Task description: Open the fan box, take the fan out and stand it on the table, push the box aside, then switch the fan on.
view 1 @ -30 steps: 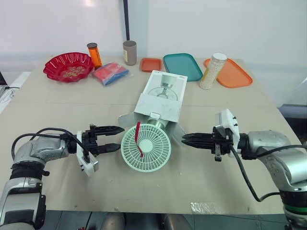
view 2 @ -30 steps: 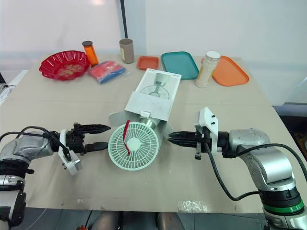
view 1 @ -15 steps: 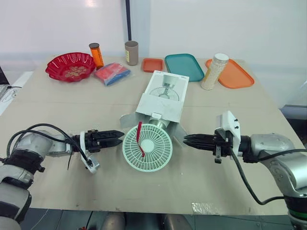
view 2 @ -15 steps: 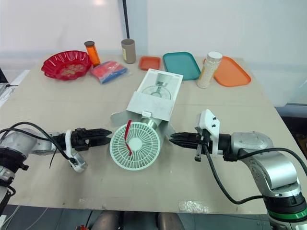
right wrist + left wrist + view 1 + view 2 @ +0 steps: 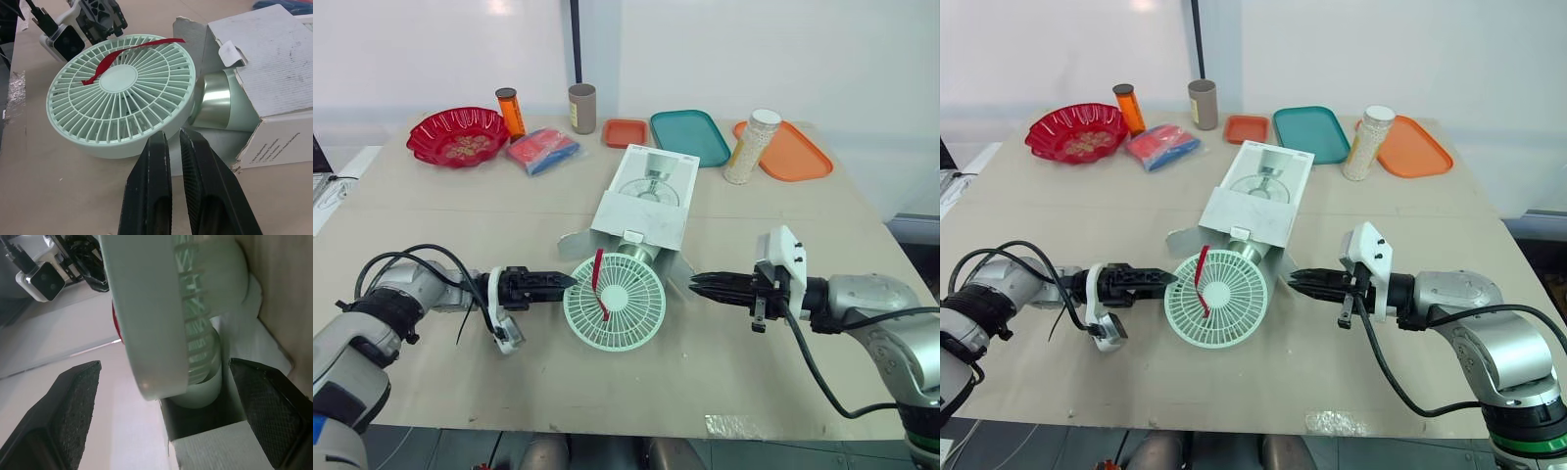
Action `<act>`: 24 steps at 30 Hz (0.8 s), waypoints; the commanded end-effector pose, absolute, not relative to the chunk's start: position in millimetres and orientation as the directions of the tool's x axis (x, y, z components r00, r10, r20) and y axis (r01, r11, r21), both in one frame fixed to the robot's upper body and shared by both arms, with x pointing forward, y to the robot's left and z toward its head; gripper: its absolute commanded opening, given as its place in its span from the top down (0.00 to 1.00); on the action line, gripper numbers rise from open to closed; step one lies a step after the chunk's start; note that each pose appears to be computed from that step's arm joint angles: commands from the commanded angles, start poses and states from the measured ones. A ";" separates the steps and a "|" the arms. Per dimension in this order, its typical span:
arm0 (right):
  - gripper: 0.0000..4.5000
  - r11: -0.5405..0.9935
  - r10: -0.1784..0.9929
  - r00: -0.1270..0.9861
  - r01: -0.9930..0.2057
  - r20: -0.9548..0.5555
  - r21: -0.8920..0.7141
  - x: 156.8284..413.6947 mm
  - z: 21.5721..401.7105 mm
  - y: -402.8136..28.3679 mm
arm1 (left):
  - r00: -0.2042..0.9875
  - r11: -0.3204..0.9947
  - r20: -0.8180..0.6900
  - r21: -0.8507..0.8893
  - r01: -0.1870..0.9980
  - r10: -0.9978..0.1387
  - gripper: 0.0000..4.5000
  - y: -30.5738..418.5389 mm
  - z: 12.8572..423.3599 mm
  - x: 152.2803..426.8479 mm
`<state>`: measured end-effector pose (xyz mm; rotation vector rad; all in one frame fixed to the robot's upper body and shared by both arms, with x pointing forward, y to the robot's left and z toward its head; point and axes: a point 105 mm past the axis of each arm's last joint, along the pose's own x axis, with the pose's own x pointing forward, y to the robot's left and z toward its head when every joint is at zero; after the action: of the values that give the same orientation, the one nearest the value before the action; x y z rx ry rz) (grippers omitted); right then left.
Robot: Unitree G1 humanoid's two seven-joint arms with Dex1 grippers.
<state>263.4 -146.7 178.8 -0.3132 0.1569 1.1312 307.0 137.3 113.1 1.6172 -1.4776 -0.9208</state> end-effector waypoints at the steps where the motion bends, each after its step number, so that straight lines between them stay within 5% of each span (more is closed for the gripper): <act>1: 0.91 0.386 0.859 0.436 -0.896 -0.268 -0.219 260.8 187.9 -147.0 | 0.056 -0.001 0.029 0.882 -0.472 -0.998 0.01 131.7 122.2 310.0; 16: 0.91 0.409 0.844 0.460 -0.884 -0.274 -0.225 259.2 184.4 -148.5 | 0.011 0.033 0.043 0.892 -0.451 -0.999 0.01 116.3 118.3 313.3; 19: 0.91 0.412 0.842 0.463 -0.883 -0.279 -0.224 259.3 182.3 -148.5 | 0.006 0.029 0.036 0.902 -0.431 -0.999 0.16 113.3 115.9 312.9; 21: 0.91 0.412 0.841 0.463 -0.884 -0.279 -0.223 259.0 181.6 -148.2 | -0.014 0.043 0.042 0.897 -0.441 -0.999 0.37 112.0 116.0 310.4; 24: 0.91 0.408 0.842 0.459 -0.885 -0.282 -0.224 259.8 181.0 -147.6 | 0.003 0.046 0.052 0.900 -0.433 -0.999 0.41 110.5 114.1 311.2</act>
<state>261.9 -149.4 171.8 -0.3228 0.1726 1.0872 310.2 112.7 107.0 1.5154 -1.5210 -0.9533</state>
